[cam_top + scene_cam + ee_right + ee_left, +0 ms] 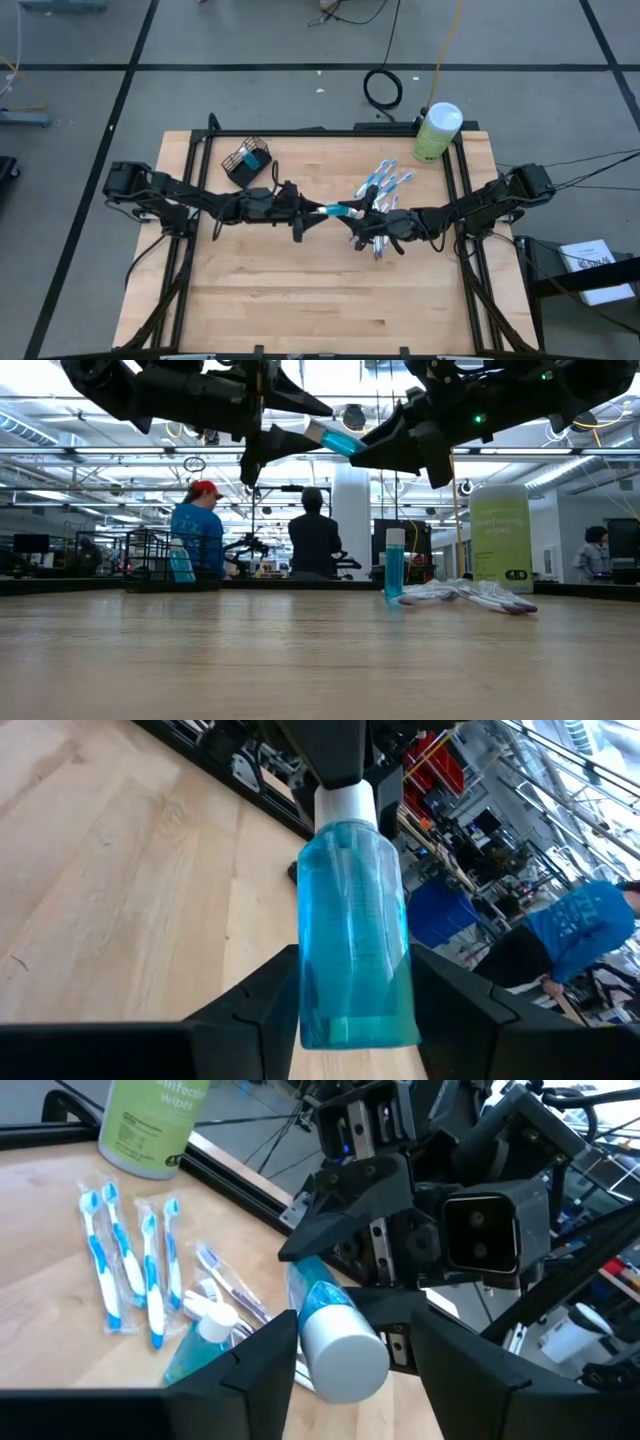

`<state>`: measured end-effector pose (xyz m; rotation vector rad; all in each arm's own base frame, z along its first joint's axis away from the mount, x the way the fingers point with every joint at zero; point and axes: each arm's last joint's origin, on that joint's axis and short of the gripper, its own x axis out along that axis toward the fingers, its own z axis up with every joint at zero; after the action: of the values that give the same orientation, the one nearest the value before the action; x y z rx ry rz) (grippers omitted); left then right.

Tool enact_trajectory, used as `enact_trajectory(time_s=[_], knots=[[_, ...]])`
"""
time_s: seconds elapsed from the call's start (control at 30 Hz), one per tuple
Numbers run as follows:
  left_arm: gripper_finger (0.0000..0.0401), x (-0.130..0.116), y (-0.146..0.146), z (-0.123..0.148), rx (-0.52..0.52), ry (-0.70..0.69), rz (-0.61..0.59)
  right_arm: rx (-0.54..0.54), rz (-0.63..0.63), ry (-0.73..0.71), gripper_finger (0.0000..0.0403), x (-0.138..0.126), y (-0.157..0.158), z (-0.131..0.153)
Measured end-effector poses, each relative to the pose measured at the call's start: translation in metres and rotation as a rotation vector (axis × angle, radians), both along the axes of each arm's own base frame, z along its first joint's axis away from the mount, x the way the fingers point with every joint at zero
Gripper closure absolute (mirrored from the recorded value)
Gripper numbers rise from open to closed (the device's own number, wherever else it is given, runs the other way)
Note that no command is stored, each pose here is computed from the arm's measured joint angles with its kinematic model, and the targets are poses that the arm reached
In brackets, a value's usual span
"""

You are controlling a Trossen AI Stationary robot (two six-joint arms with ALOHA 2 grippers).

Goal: Pick & Place toothbrushing station
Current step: Put the bottom mouthwash into the middle compartment of the wire organizer

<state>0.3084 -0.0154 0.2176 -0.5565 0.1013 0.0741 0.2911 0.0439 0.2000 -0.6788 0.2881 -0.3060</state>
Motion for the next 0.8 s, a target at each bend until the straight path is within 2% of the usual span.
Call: enact_trajectory(time_s=[0.2,0.27,0.47,0.57,0.7,0.8], knots=[[0.0286,0.0,0.0,-0.001,-0.009,0.01,0.01,-0.002,-0.007,0.002,0.0242,0.0,0.0,0.0],[0.0301,0.0,0.001,-0.001,-0.009,0.013,0.017,-0.003,-0.012,0.003,0.0242,0.0,0.0,0.0],[0.0301,-0.001,0.002,-0.001,0.013,0.018,0.015,-0.003,-0.013,0.003,0.0237,0.0,0.0,0.0],[0.0301,-0.004,0.005,0.005,0.047,0.015,0.007,0.034,-0.045,-0.03,0.0223,0.0,0.0,0.001],[0.0301,-0.019,0.015,0.026,0.097,0.007,0.026,0.113,-0.137,-0.086,0.0198,-0.002,0.001,0.002],[0.0301,-0.036,0.025,0.041,0.14,0.039,0.1,0.147,-0.135,-0.113,0.0183,-0.002,0.004,0.003]])
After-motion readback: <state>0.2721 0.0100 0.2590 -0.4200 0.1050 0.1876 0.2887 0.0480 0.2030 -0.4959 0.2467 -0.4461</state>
